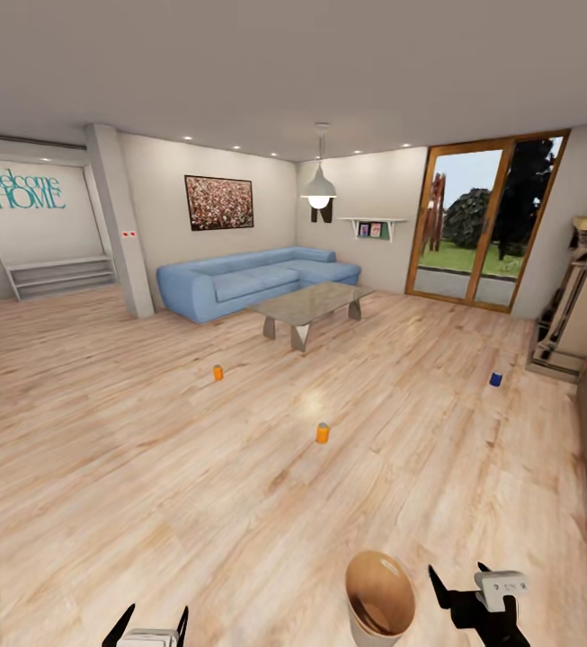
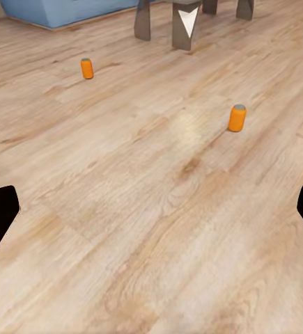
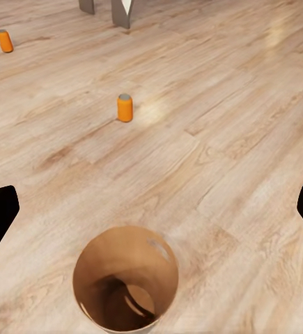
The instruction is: Put the three can of soda from the living room inside the tash can in the kitchen.
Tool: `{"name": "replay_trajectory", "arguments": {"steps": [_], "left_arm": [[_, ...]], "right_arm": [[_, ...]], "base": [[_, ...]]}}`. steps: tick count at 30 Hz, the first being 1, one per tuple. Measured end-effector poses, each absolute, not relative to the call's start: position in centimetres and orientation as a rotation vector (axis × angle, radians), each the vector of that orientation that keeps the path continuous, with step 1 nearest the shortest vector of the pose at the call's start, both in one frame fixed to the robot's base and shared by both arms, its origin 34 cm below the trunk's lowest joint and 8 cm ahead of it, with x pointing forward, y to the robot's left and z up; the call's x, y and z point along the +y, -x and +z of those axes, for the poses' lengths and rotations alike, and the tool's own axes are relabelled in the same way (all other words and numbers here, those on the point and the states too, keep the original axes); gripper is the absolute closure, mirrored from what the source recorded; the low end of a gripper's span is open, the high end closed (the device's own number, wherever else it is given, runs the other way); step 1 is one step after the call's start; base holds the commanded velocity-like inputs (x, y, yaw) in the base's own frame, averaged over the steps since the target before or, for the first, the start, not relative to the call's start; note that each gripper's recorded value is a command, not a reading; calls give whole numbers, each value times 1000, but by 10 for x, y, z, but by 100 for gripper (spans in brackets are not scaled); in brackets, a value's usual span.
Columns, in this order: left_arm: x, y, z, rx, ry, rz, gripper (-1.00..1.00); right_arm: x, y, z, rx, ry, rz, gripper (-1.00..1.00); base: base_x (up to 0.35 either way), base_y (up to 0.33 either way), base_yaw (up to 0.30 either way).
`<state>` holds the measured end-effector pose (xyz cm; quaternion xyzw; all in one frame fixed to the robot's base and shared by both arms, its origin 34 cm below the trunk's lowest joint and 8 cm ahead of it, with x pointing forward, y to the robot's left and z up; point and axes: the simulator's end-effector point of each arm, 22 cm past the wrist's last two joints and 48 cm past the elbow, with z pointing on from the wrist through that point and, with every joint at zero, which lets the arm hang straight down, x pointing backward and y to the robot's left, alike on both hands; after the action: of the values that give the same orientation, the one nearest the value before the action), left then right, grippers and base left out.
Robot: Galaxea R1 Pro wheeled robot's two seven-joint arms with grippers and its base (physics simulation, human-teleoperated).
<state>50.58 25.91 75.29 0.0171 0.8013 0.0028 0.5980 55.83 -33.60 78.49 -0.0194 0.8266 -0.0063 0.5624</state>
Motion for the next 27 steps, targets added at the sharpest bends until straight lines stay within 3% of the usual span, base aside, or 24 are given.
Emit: {"name": "replay_trajectory", "arguments": {"steps": [27], "left_arm": [[259,-507,754,1856,-38,9,-100]], "right_arm": [[-331,-556,764,2064,15,18,-100]], "base": [[69,28,0]]}}
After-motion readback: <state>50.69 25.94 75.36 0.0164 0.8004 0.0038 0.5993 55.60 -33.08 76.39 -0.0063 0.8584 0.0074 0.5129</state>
